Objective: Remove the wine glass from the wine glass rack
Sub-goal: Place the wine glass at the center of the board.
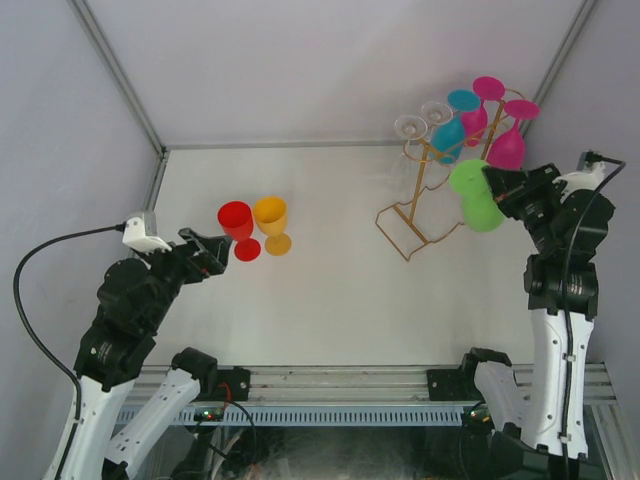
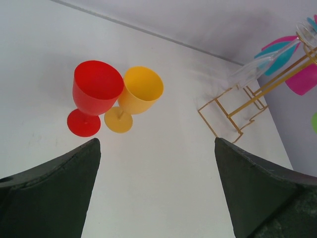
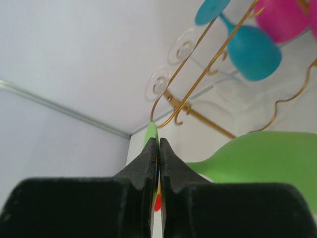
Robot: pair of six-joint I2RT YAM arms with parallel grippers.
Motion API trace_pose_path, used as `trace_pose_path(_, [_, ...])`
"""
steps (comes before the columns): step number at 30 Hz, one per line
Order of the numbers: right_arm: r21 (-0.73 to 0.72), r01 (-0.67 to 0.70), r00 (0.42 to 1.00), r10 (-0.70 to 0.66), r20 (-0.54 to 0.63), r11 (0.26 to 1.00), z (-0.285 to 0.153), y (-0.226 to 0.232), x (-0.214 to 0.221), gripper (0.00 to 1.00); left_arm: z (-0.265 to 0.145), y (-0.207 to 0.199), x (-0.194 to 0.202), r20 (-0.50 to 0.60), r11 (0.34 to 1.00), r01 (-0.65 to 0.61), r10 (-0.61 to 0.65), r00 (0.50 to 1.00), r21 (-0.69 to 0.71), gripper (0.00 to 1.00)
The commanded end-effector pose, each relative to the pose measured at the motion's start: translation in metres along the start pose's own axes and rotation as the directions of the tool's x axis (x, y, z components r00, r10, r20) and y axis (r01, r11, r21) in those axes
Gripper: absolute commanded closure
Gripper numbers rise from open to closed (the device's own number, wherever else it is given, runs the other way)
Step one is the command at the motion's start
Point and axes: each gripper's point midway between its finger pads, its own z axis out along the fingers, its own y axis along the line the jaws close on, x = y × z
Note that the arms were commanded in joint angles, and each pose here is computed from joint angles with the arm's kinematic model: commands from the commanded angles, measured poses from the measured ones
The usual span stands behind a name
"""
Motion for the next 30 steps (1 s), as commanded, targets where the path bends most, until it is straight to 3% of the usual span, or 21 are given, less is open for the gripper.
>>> trace_pose_path(1, [-0.05, 0.013, 0.997, -0.017, -0.073, 0.999, -0.006, 0.015, 0.024, 1.0, 0.005, 0.01, -0.005, 0.053, 0.998, 0.047, -0.044, 0.998, -0.053, 0.0])
trace_pose_path(9, [-0.26, 0.001, 0.953, -0.08, -0.293, 0.966, -0.015, 0.046, 0.102, 1.0, 0.006, 0.011, -0.004, 0.053, 0.998, 0.04, -0.037, 0.998, -0.055, 0.0])
trace_pose_path(15, [-0.393, -0.047, 0.867, -0.158, -0.473, 0.918, -0.032, 0.062, 0.175, 1.0, 0.011, -0.014, 0.009, -0.024, 0.996, 0.013, -0.011, 1.0, 0.084, 0.0])
trace_pose_path(20, [-0.514, -0.112, 0.822, -0.212, -0.529, 0.851, -0.055, 0.084, 0.219, 1.0, 0.014, -0.045, 0.018, -0.118, 0.974, 0.025, 0.002, 0.993, 0.227, 0.0])
trace_pose_path(30, [-0.629, -0.185, 0.823, -0.23, -0.519, 0.755, -0.075, 0.118, 0.245, 1.0, 0.003, -0.124, 0.042, -0.313, 0.76, 0.227, -0.033, 0.949, 0.609, 0.0])
